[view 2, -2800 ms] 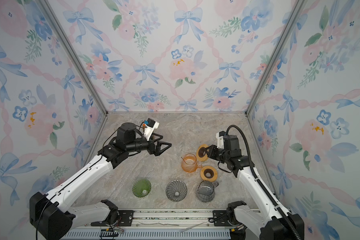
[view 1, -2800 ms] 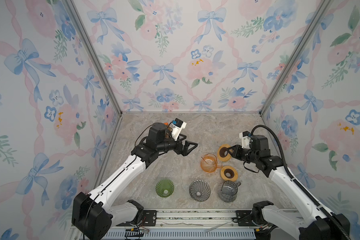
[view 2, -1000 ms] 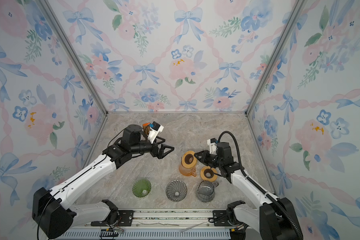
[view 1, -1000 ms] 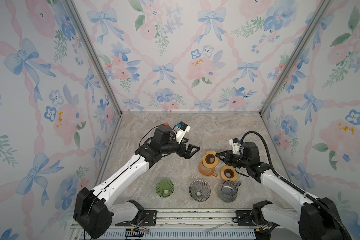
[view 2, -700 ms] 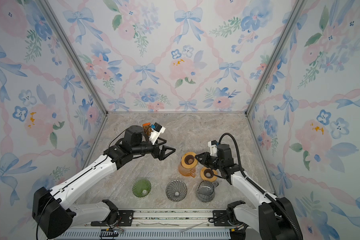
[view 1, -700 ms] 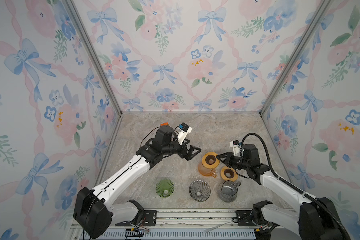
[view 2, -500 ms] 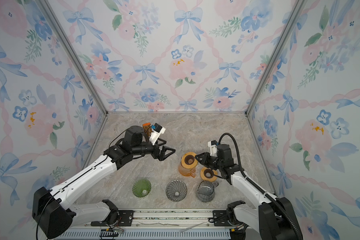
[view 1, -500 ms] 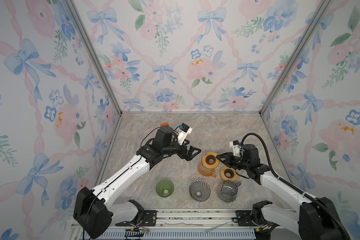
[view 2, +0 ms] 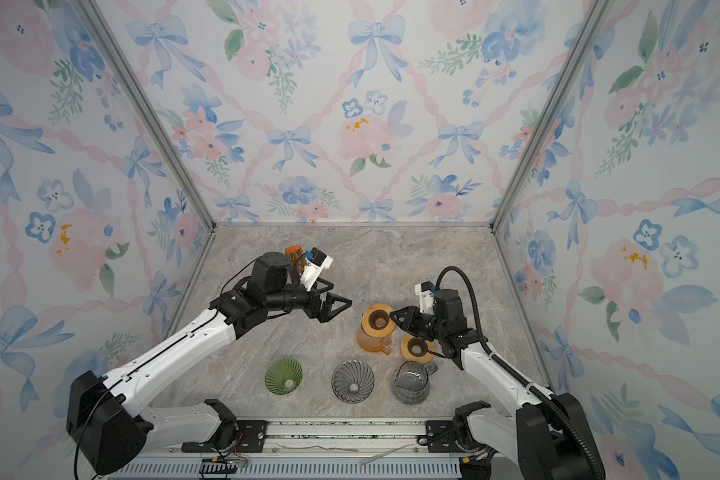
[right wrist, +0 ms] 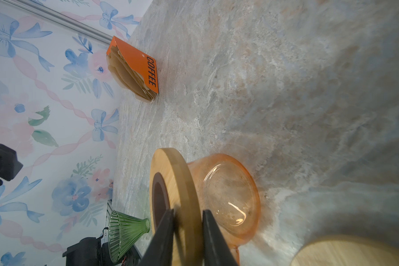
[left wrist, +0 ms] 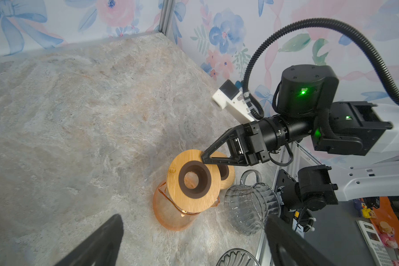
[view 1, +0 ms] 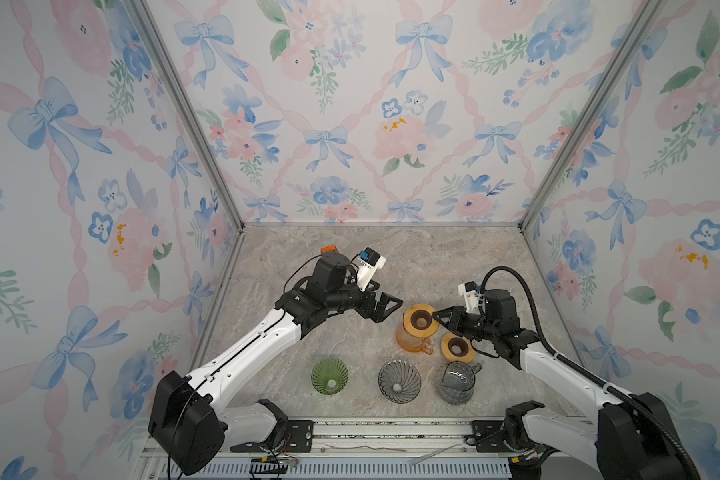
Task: Place the coffee filter in the dripper
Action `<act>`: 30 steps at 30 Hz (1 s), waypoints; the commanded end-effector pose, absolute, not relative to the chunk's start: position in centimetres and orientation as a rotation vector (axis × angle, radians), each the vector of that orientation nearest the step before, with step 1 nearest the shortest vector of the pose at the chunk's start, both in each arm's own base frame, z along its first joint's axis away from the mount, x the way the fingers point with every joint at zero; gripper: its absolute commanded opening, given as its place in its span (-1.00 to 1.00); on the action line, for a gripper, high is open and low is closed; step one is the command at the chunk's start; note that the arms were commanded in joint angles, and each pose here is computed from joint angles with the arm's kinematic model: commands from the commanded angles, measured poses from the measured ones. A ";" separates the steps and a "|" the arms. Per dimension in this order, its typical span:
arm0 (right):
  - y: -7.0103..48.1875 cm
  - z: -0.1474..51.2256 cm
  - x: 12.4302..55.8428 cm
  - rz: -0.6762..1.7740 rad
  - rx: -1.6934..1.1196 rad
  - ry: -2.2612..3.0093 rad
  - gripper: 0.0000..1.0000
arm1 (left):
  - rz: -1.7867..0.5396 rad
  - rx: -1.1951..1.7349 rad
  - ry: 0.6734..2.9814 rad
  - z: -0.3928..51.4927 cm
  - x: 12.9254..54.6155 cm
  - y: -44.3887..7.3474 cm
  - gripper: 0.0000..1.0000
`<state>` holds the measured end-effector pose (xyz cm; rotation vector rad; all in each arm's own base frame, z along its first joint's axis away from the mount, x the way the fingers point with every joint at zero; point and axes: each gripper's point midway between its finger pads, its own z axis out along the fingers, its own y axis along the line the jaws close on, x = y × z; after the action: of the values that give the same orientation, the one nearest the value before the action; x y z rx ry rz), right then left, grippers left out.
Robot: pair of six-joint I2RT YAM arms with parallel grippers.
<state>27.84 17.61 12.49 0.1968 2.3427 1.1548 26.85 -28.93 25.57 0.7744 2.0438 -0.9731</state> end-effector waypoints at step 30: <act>18.9 11.7 27.0 1.171 0.138 2.394 -0.54 | -0.950 0.802 2.073 25.1 26.6 -29.6 0.96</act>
<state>27.70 18.32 11.58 0.1716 2.3759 1.1501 26.40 -29.47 24.82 0.7935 2.0699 -0.9728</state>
